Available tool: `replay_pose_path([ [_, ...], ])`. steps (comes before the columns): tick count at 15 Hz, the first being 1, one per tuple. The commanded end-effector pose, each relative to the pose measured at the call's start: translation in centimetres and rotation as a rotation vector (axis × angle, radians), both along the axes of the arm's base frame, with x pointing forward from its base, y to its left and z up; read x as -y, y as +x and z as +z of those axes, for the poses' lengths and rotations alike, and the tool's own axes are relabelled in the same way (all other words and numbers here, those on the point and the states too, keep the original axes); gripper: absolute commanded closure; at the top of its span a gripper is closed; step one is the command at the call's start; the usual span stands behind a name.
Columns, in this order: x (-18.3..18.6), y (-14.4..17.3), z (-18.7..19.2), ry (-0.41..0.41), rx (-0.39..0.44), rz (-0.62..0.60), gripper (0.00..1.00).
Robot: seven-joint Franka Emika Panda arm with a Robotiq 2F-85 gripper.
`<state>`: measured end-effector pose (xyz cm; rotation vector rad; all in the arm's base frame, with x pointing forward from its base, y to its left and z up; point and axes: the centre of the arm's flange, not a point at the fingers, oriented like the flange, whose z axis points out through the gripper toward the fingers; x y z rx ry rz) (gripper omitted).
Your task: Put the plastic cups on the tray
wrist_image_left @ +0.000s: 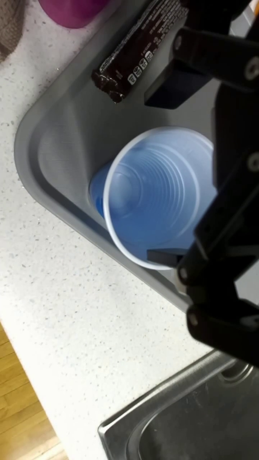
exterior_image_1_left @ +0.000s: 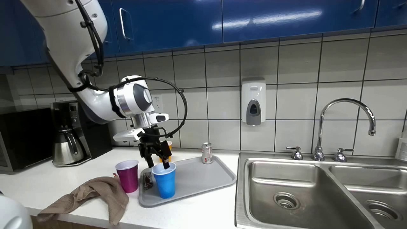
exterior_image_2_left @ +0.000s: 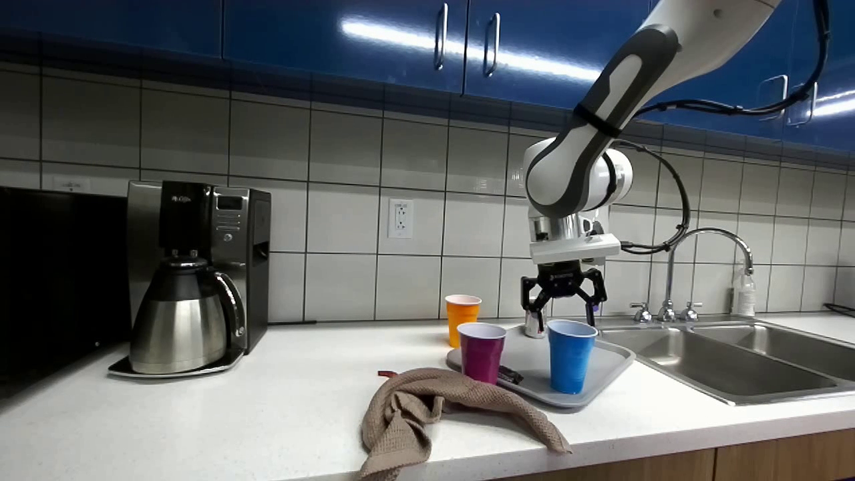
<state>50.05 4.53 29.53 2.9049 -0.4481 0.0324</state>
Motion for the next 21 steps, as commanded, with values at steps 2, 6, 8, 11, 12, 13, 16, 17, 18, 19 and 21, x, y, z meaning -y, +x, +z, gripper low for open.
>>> replay_pose_path([
  [2,0.0,0.0,0.0,0.0,0.0,0.0,0.0],
  [6,0.0,0.0,0.0,0.0,0.0,0.0,0.0],
  [8,0.0,0.0,0.0,0.0,0.0,0.0,0.0],
  [11,0.0,0.0,0.0,0.0,0.0,0.0,0.0],
  [12,-0.1,0.1,0.5,0.002,0.007,0.009,0.0],
  [13,-0.1,0.0,1.0,0.005,0.009,0.014,0.0],
  [16,-0.1,-0.3,2.5,0.003,0.03,0.011,0.0],
  [17,-0.1,-0.4,3.0,0.003,0.038,0.009,0.0],
  [18,-0.2,-0.5,3.3,0.006,0.042,0.01,0.0],
  [19,-0.4,-0.5,3.6,0.009,0.048,0.012,0.0],
  [21,-1.0,-0.6,4.0,0.014,0.062,0.019,0.0],
])
